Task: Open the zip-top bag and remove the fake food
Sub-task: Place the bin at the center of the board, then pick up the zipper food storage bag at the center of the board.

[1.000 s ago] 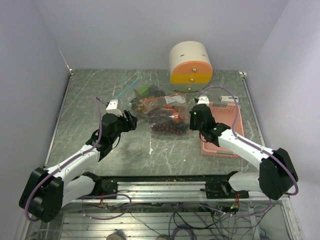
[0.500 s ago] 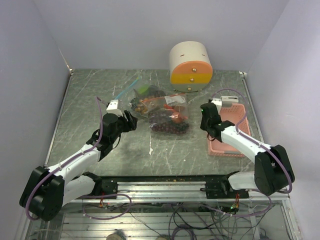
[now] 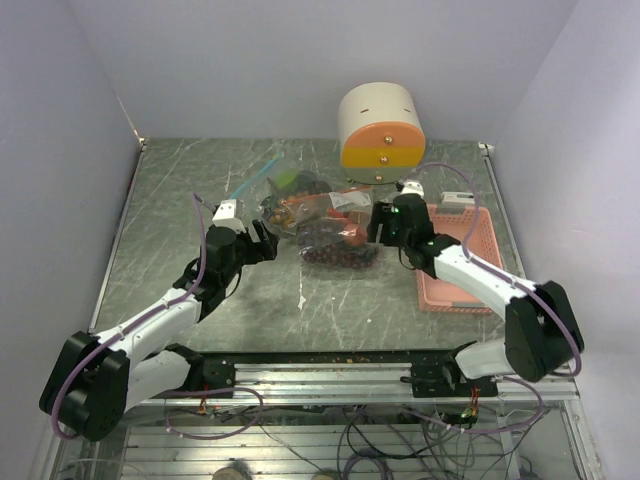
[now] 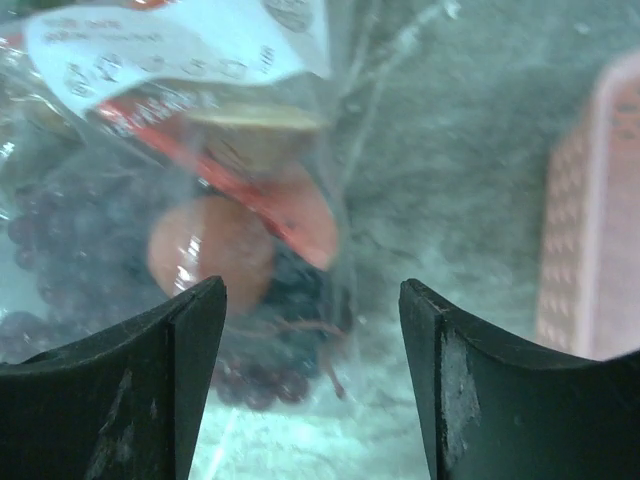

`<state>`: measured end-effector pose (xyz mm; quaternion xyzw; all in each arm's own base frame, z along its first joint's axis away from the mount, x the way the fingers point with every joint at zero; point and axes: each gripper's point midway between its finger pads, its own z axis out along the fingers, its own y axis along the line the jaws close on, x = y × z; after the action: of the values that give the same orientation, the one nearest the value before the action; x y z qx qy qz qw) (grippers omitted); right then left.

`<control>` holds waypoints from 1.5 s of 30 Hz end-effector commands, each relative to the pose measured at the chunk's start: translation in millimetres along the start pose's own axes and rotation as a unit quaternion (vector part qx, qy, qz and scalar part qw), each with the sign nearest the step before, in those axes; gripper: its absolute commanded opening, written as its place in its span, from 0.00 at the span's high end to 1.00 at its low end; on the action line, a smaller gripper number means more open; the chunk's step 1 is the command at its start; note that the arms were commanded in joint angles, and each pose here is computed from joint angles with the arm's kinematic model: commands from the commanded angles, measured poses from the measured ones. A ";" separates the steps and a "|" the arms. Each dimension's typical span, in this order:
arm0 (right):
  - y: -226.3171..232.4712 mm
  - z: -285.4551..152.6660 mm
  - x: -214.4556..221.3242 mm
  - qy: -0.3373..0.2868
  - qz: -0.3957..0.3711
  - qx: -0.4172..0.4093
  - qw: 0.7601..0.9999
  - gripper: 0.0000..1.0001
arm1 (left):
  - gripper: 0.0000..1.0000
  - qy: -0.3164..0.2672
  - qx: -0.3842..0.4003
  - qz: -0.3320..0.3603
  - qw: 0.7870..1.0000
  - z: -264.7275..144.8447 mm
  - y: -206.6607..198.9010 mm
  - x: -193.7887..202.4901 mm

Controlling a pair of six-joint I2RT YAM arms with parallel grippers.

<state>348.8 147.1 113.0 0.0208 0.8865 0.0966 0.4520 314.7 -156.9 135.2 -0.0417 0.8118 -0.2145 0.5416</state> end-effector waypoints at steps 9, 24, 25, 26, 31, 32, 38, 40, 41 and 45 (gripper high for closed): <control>77.7 57.4 8.8 0.012 -0.058 -0.079 0.995 0.40 | 0.01 -0.017 0.010 -0.009 1.000 7.2 -10.3 -11.9; 106.3 -8.2 82.4 -0.028 -0.122 -0.110 0.986 1.00 | 0.17 -0.023 0.015 -0.015 1.000 6.4 -11.1 -11.7; 105.5 -10.9 88.8 -0.024 -0.128 -0.111 0.985 1.00 | 0.18 -0.023 0.014 -0.015 1.000 6.2 -10.9 -12.1; 103.1 -13.1 95.8 -0.022 -0.135 -0.110 0.985 1.00 | 0.18 -0.023 0.014 -0.014 1.000 5.9 -10.8 -12.0; 85.8 -18.4 109.9 -0.030 -0.139 -0.083 0.986 0.85 | 0.18 -0.026 0.015 -0.015 0.999 4.3 -11.4 -14.0; 84.2 -21.2 104.8 -0.038 -0.135 -0.080 0.987 0.74 | 0.17 -0.026 0.014 -0.014 0.999 4.0 -11.0 -14.2; 69.3 -54.2 24.5 -0.133 -0.104 -0.034 0.985 0.31 | 0.18 -0.014 0.037 -0.009 0.999 4.9 -19.3 -10.3; 66.8 -59.4 1.5 -0.145 -0.077 -0.051 0.985 0.30 | 0.17 -0.011 0.051 -0.011 0.999 5.7 -24.4 -9.0; 65.2 -58.3 -6.7 -0.144 -0.060 -0.067 0.986 0.29 | 0.16 -0.010 0.054 -0.011 0.998 6.0 -25.4 -8.4; 48.6 -37.3 -26.8 -0.126 0.012 -0.109 0.986 0.29 | 0.14 -0.012 0.054 -0.009 0.998 4.7 -25.5 -9.9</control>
<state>313.9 191.5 164.9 -0.0245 0.8004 0.1351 0.5835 316.7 -167.0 134.8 -0.0387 0.8087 -0.2381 0.5366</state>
